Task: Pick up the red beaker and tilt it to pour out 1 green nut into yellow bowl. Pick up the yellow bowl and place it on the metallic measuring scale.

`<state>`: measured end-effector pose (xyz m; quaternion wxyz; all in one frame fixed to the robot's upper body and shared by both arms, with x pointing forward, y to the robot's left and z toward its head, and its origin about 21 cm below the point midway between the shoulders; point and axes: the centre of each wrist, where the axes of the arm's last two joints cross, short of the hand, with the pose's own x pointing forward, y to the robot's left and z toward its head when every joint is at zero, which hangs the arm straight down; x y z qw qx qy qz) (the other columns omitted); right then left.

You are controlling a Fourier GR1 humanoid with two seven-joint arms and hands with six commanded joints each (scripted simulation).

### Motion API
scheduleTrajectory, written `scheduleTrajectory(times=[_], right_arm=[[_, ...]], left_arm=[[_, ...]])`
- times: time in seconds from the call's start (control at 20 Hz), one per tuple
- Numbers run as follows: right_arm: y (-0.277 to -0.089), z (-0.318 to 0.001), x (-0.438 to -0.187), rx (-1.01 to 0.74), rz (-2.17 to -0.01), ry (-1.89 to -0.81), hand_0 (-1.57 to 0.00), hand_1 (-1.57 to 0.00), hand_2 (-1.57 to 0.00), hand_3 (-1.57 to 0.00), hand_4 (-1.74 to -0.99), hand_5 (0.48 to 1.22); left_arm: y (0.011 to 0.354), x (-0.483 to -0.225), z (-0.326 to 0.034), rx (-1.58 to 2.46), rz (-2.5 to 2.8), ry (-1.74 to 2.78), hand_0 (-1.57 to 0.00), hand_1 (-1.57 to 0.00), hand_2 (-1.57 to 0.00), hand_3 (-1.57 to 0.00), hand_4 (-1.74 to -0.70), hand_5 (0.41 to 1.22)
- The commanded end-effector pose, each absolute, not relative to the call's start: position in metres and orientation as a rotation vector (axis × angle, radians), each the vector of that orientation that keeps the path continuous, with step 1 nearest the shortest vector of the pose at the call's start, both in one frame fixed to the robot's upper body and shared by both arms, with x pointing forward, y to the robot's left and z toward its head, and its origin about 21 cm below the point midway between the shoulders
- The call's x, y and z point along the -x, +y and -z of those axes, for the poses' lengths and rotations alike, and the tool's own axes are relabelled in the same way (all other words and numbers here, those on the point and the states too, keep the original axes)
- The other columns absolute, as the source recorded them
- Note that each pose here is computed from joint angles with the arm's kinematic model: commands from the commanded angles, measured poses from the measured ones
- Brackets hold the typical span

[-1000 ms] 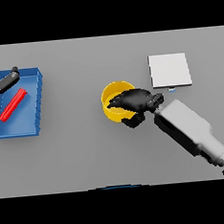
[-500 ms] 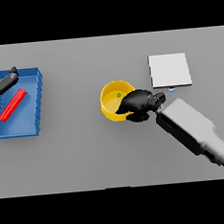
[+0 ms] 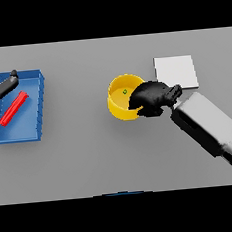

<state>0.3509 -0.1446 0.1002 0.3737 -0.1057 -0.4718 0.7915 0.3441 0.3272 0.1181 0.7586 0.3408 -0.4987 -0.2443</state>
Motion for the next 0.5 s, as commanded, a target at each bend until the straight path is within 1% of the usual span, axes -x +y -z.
scheduleTrajectory(times=[0.0, 0.05, 0.1, 0.2, 0.35, 0.45], right_arm=[[-0.143, -0.109, -0.351, 0.3, -2.022, -1.206, -1.56, -1.55, -1.52, -1.36, -1.73, 1.217], [-0.148, -0.116, -0.349, 0.314, -2.021, -1.216, -1.56, -1.56, -1.53, -1.35, -1.728, 1.218], [-0.146, -0.125, -0.349, 0.338, -2.014, -1.207, -1.56, -1.56, -1.54, -1.34, -1.726, 1.219], [-0.147, -0.133, -0.35, 0.375, -1.988, -1.214, -1.56, -1.56, -1.55, -1.29, -1.723, 1.219], [-0.156, -0.141, -0.345, 0.378, -1.97, -1.206, -1.57, -1.57, -1.56, -1.25, -1.72, 1.219], [-0.164, -0.148, -0.345, 0.411, -1.979, -1.234, -1.57, -1.57, -1.56, -1.24, -1.719, 1.22]], left_arm=[[0.325, -0.345, -0.116, -0.737, 0.536, -1.079, 0.0, 0.0, 0.0, 0.0, -0.8, 0.719], [0.325, -0.344, -0.118, -0.737, 0.535, -1.089, 0.0, 0.0, 0.0, 0.0, -0.8, 0.719], [0.328, -0.344, -0.12, -0.742, 0.534, -1.088, 0.0, 0.0, 0.0, 0.0, -0.8, 0.72], [0.326, -0.345, -0.121, -0.731, 0.531, -1.091, 0.0, 0.0, 0.0, 0.0, -0.8, 0.723], [0.327, -0.348, -0.12, -0.741, 0.53, -1.092, 0.0, 0.0, 0.0, 0.0, -0.8, 0.723], [0.33, -0.348, -0.125, -0.753, 0.537, -1.102, 0.0, 0.0, 0.0, 0.0, -0.8, 0.723]])
